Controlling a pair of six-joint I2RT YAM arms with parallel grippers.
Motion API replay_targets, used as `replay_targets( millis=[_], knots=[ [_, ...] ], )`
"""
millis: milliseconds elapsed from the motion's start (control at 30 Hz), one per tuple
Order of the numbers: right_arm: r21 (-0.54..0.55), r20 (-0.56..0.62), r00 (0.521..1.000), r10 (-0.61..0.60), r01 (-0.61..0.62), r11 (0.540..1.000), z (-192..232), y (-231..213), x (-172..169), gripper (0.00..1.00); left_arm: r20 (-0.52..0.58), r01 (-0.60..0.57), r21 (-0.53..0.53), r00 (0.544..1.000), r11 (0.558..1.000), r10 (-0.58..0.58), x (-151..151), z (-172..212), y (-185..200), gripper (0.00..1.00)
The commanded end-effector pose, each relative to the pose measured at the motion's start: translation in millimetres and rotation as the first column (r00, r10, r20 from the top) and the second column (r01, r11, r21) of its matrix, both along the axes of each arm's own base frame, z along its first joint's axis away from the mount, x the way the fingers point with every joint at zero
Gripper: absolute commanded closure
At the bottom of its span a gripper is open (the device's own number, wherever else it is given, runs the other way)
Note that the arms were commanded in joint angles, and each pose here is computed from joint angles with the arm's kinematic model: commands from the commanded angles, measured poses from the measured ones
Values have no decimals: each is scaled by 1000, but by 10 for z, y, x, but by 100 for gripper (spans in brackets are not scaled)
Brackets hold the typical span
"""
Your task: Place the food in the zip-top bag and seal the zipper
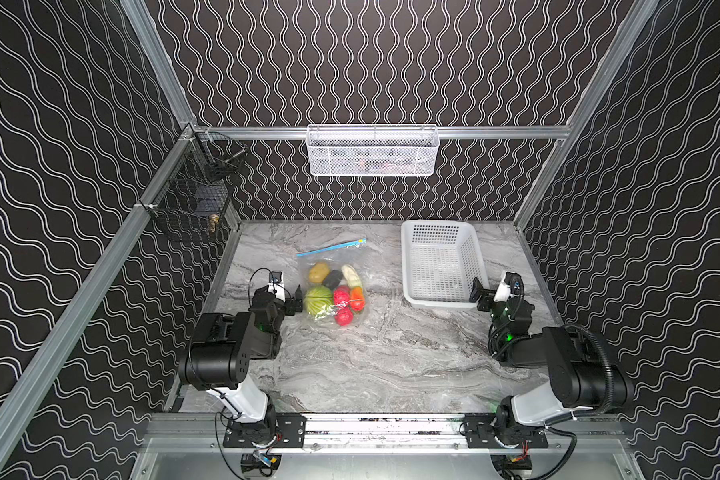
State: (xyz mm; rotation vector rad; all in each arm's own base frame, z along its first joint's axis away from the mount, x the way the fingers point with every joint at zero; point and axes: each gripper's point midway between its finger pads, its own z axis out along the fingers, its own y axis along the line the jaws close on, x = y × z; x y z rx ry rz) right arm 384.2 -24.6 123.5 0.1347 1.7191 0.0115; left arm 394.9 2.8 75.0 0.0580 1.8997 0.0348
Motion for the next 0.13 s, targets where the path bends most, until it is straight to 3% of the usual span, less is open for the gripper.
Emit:
replay_targets(
  millis=[0, 100],
  knots=[
    [-14, -29, 1000, 5, -5, 1000, -70, 9, -6, 1, 8, -2, 2, 1000, 1000, 2, 15, 22, 5, 1],
    [-15, -25, 1000, 4, -5, 1000, -66, 8, -16, 1, 8, -3, 2, 1000, 1000, 3, 17, 24, 7, 1]
  ],
)
